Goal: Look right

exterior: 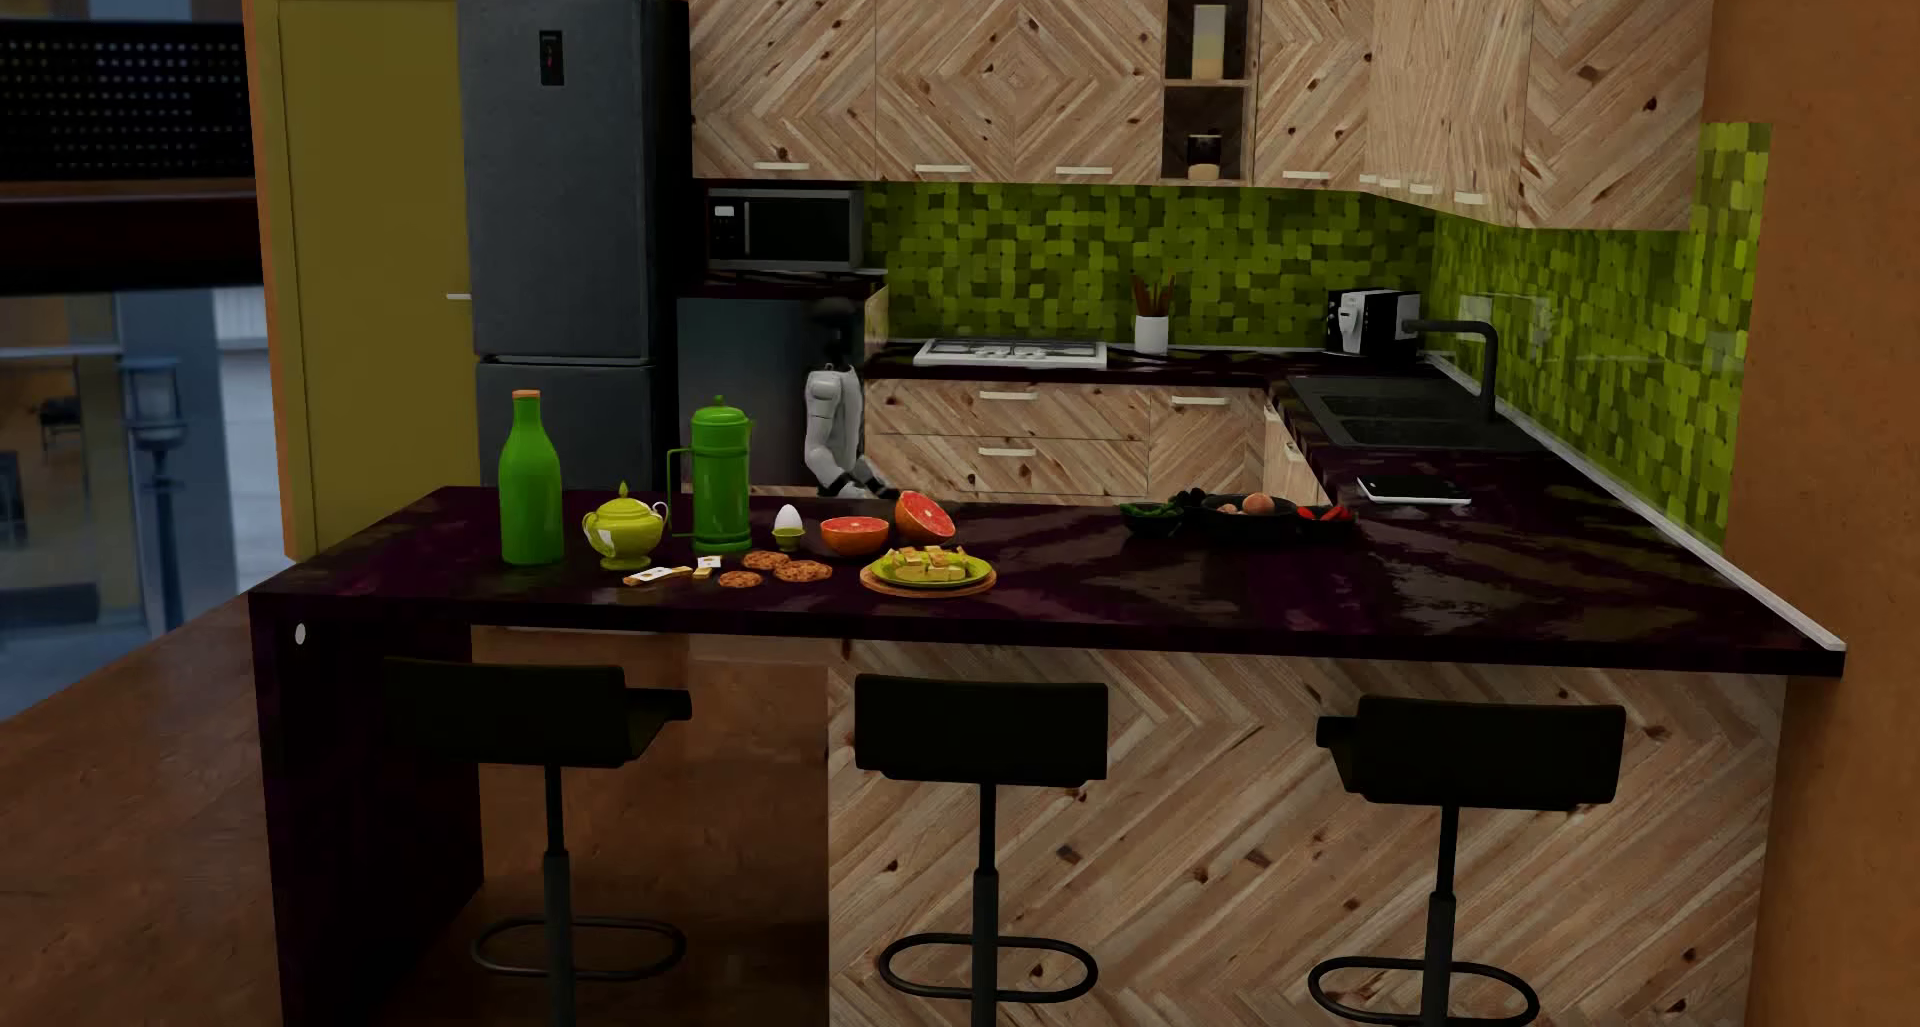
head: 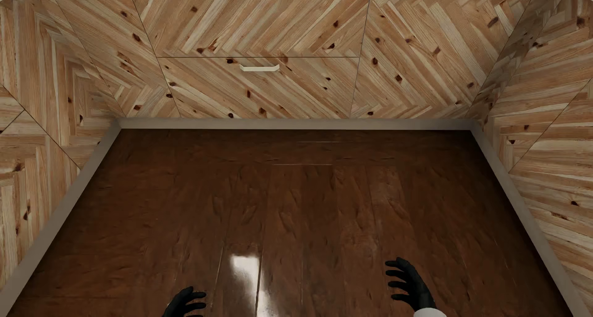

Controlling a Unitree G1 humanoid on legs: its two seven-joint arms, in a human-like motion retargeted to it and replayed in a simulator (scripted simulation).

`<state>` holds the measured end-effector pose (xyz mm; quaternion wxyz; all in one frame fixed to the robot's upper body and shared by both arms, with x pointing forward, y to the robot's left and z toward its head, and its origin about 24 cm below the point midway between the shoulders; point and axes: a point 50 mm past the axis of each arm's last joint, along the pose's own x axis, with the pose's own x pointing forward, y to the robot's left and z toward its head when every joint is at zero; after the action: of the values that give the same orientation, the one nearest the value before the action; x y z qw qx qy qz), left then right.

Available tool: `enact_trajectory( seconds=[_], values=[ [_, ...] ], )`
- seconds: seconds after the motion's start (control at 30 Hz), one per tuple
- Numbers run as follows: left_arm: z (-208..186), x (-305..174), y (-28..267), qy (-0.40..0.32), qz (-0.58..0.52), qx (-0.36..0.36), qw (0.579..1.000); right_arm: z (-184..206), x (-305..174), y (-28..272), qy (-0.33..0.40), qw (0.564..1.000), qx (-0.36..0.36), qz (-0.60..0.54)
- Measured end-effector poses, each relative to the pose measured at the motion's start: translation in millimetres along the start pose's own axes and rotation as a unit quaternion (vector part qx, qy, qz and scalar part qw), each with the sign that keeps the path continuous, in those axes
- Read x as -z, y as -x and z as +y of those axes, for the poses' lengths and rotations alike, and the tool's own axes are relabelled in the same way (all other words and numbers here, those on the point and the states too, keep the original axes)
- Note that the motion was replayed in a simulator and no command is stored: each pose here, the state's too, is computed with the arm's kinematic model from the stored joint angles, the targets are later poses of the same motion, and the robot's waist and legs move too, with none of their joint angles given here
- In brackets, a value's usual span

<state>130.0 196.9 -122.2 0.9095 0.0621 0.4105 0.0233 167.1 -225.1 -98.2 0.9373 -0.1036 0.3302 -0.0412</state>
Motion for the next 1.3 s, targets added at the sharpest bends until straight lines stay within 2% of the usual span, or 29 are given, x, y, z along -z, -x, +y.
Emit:
enact_trajectory(
  seconds=[0.03,0.1,0.17,0.23,0.27,0.37,0.47,0.5,0.57,0.63,0.73,0.77,0.83,0.97,1.03,1.07,1.17,1.3],
  values=[
    [4.2,6.4,6.0,0.002,-0.01,-0.001,1.0,7.1,39.8,14.8,0.003,0.998,-0.012,0.065],
    [14.3,9.7,7.6,-0.002,-0.008,-0.008,1.0,20.4,76.8,40.0,-0.009,0.991,-0.03,0.134],
    [27.9,1.2,2.4,-0.018,-0.013,-0.021,1.0,22.5,78.0,43.8,-0.057,0.988,-0.008,0.147],
    [20.0,-31.5,-7.5,-0.022,-0.057,-0.017,0.998,27.0,92.8,51.9,-0.076,0.978,-0.006,0.194],
    [11.4,-39.7,-9.8,-0.015,-0.071,-0.013,0.997,22.9,96.2,51.7,-0.062,0.975,-0.012,0.212],
    [-2.2,-19.6,-5.2,-0.038,-0.024,0.005,0.999,8.1,94.2,48.6,-0.019,0.976,-0.014,0.215],
    [18.1,2.2,-2.8,-0.07,0.027,0.014,0.997,34.2,75.2,42.5,-0.057,0.985,-0.015,0.161],
    [22.6,-7.5,-5.8,-0.067,0.015,0.009,0.998,35.3,70.6,37.9,-0.046,0.987,-0.032,0.153],
    [1.9,-25.0,-8.9,-0.042,-0.022,0.021,0.999,18.9,72.4,37.1,-0.035,0.987,-0.036,0.155],
    [-10.0,-22.5,-7.3,-0.026,-0.033,0.015,0.999,14.2,73.8,34.7,-0.028,0.985,-0.042,0.165],
    [9.6,-15.4,-5.5,-0.054,-0.023,-0.021,0.998,32.9,70.5,35.7,-0.033,0.986,-0.05,0.157],
    [16.9,-7.6,-2.2,-0.055,-0.007,-0.031,0.998,25.6,64.0,29.3,-0.029,0.988,-0.035,0.147],
    [10.8,-15.7,-6.9,-0.056,-0.007,-0.012,0.998,35.1,57.7,25.5,-0.027,0.989,-0.048,0.136],
    [-1.2,-28.3,-4.5,-0.04,-0.056,0.03,0.997,26.8,54.9,22.2,-0.051,0.988,-0.045,0.138],
    [-9.3,-35.9,-10.0,-0.039,-0.051,0.045,0.997,29.8,74.3,37.8,-0.056,0.986,-0.038,0.154],
    [-8.5,-38.3,-10.3,-0.045,-0.052,0.047,0.997,27.4,74.4,41.5,-0.074,0.988,-0.014,0.138],
    [16.0,-10.9,-0.9,-0.057,-0.012,0.012,0.998,44.8,54.2,26.7,-0.063,0.991,-0.047,0.106],
    [1.9,-11.6,-4.3,-0.038,-0.004,0.02,0.999,36.2,64.3,30.7,-0.049,0.984,-0.066,0.158]
  ],
)
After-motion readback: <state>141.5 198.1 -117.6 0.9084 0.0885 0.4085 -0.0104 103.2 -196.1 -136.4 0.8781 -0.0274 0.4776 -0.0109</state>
